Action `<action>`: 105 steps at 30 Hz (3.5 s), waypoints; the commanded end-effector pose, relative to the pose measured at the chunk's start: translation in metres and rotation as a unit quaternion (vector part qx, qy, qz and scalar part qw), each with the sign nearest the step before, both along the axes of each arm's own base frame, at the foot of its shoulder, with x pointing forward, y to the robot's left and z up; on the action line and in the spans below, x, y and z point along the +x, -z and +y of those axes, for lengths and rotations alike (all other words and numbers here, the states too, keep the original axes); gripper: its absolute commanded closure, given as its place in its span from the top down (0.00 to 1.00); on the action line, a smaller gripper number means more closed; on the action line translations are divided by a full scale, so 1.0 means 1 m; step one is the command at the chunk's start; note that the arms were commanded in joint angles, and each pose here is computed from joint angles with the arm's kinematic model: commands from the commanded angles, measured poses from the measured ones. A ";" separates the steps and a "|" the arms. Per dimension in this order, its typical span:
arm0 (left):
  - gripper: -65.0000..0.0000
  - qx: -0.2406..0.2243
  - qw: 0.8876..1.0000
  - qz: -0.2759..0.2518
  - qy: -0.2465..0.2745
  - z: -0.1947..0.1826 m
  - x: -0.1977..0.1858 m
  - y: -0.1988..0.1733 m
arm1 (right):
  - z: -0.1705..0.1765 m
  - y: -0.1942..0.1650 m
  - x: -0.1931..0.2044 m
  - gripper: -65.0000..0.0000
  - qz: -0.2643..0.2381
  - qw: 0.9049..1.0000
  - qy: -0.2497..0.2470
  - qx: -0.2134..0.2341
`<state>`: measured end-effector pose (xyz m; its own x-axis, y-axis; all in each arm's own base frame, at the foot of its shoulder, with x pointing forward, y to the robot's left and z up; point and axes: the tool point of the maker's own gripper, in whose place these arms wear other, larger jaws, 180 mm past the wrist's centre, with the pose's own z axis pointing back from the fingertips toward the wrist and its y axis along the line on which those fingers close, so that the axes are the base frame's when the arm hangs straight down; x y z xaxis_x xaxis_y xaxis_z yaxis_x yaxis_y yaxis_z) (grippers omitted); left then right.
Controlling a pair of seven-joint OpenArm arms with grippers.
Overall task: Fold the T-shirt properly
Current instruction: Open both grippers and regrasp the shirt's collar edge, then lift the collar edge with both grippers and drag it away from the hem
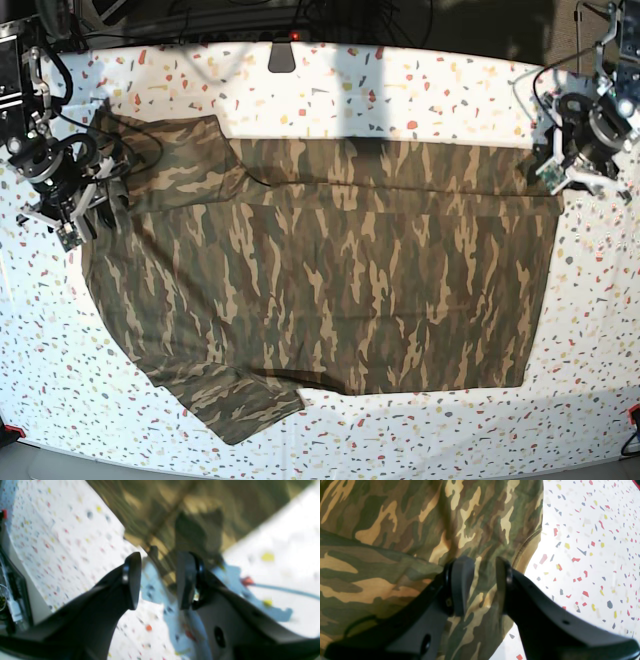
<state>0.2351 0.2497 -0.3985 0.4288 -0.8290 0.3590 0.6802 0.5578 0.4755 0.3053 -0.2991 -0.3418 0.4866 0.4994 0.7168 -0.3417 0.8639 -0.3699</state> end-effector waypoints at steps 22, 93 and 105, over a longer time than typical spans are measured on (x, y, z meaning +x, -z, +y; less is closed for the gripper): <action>0.33 0.048 0.997 -0.023 0.057 0.020 -0.025 0.033 | -0.002 -0.014 0.008 0.31 -0.020 1.000 0.000 -0.004; 0.00 0.004 0.999 -0.012 0.034 0.012 -0.029 0.036 | -0.021 0.048 -0.109 0.00 0.150 0.932 -0.143 -0.298; 0.00 0.019 0.998 0.040 0.039 0.017 -0.076 0.045 | -0.039 0.059 -0.149 0.00 0.189 0.924 -0.107 -0.316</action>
